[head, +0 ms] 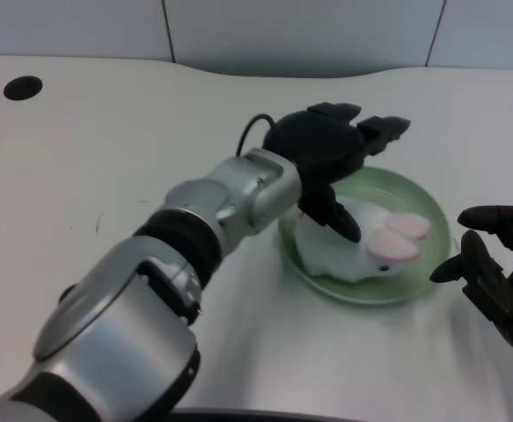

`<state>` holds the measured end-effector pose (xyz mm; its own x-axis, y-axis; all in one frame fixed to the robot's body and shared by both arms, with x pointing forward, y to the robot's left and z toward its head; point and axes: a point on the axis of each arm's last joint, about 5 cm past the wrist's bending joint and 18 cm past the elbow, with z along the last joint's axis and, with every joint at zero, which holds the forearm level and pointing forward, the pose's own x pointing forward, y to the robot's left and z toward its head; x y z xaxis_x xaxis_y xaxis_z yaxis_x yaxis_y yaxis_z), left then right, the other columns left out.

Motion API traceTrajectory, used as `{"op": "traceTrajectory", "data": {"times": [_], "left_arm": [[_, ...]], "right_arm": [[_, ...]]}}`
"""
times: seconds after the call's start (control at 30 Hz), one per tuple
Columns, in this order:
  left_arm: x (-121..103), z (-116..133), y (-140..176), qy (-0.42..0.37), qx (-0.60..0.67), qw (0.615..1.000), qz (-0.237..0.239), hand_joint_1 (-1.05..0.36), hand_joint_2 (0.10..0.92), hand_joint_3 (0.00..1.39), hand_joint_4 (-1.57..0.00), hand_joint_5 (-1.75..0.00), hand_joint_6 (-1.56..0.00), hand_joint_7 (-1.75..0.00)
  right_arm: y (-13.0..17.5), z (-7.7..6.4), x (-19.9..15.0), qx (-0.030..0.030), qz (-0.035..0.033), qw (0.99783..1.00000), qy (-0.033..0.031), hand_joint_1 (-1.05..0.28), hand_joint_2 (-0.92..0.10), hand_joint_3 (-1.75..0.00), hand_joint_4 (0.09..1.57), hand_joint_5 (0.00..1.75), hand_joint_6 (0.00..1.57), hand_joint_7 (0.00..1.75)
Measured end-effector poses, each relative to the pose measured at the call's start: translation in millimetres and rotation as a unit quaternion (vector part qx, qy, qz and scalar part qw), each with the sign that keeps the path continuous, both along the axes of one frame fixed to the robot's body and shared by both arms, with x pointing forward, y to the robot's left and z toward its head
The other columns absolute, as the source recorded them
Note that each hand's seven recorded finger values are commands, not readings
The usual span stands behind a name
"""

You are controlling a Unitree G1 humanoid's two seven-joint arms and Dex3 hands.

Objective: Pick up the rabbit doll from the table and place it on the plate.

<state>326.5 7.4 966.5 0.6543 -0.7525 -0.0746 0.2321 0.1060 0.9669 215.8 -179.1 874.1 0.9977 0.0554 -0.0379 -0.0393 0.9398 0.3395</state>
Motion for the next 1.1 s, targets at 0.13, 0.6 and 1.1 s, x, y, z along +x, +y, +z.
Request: {"op": "traceTrajectory", "data": {"times": [0.13,0.6,1.1], "left_arm": [[9,11,22,0.043,-0.050,0.998,-0.002,-0.88,0.921,0.05,-0.01,0.00,0.00,0.00],[-3,-23,90,0.145,-0.311,0.938,0.044,-0.50,0.921,0.30,-0.29,-1.21,-0.46,-0.16],[-73,-86,183,0.254,-0.474,0.803,0.255,-0.50,0.921,0.43,-0.46,-1.75,-0.47,-1.29]], "right_arm": [[-1.1,1.3,1.5,0.0017,-0.0033,0.99999,0.0012,-0.28,-0.92,-0.67,0.44,1.75,0.03,1.75],[-3.2,1.1,0.9,-0.0023,0.0052,0.99998,-0.0029,-0.29,-0.92,-0.66,0.36,1.75,0.03,1.75],[-13.7,0.5,5.2,-0.0184,-0.0018,0.99983,-0.0027,-0.26,-0.92,-0.69,0.37,1.75,0.01,1.75]]}}
